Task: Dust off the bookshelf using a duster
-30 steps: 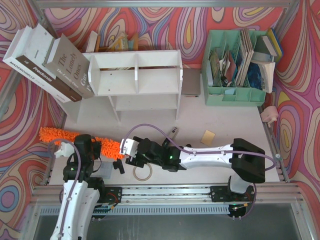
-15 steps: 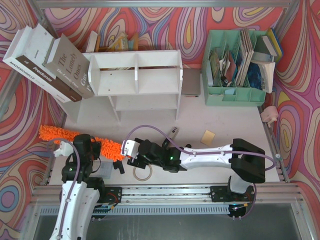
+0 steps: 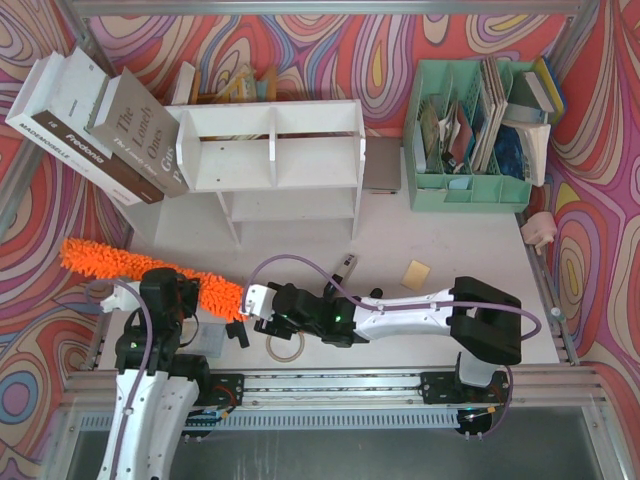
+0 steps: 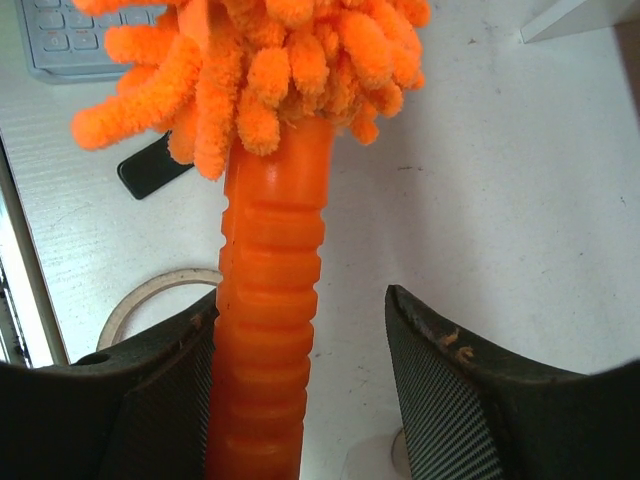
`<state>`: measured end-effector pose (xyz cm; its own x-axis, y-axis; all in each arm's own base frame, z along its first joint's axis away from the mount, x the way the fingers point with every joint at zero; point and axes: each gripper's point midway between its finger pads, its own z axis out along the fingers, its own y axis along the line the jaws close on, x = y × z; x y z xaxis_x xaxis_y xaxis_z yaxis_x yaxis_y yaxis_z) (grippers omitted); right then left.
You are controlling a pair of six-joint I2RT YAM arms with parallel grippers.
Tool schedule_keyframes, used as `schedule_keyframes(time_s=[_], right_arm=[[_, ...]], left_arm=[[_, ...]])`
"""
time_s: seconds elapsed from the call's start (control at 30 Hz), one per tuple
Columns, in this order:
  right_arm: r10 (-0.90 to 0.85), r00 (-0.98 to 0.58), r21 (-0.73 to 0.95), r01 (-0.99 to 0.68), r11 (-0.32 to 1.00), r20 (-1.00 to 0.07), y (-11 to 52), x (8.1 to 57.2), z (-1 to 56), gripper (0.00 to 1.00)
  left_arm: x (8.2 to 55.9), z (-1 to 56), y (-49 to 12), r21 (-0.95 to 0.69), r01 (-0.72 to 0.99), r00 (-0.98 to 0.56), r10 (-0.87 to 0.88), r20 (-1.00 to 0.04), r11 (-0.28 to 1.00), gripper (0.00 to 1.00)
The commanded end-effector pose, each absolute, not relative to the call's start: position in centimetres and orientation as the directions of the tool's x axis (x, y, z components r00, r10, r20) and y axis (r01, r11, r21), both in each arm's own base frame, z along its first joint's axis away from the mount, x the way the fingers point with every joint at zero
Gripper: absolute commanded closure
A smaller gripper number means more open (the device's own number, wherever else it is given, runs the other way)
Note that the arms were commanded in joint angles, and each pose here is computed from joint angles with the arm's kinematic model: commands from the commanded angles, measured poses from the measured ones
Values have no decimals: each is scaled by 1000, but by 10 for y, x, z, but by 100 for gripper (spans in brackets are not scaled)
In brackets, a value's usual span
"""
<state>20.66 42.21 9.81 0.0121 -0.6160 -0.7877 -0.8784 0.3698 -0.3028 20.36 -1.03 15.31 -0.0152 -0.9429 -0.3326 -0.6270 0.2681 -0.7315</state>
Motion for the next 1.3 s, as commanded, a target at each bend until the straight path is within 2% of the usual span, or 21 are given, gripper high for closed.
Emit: schedule_keyframes(time_s=[0.0, 0.27, 0.4, 0.6, 0.77, 1.0, 1.1, 1.27], right_arm=[[-600, 2, -304, -863, 403, -800, 430, 212, 102, 45], [-600, -3, -301, -863, 406, -800, 435, 213, 100, 53], [-600, -4, -304, -859, 411, -800, 435, 214, 101, 60], [-608, -6, -309, -857, 411, -794, 433, 214, 99, 79], [-604, -9, -311, -851, 424, -797, 431, 216, 100, 100], [-585, -3, -302, -854, 423, -811, 431, 213, 105, 100], [-555, 9, -287, -863, 417, -832, 432, 209, 113, 78], [-438, 51, -250, -877, 410, -897, 433, 199, 152, 50]], left_arm=[[206, 169, -24, -780, -583, -27, -965, -261, 227, 100], [204, 176, -30, -792, -567, -40, -968, -249, 228, 100], [203, 179, -32, -802, -556, -41, -971, -236, 218, 100], [202, 182, -34, -805, -554, -44, -973, -226, 212, 100], [201, 176, -34, -800, -564, -42, -975, -220, 205, 100], [199, 174, -31, -793, -571, -34, -972, -233, 211, 100], [200, 172, -27, -782, -577, -32, -963, -267, 236, 100], [203, 159, -21, -741, -606, -49, -944, -326, 287, 100]])
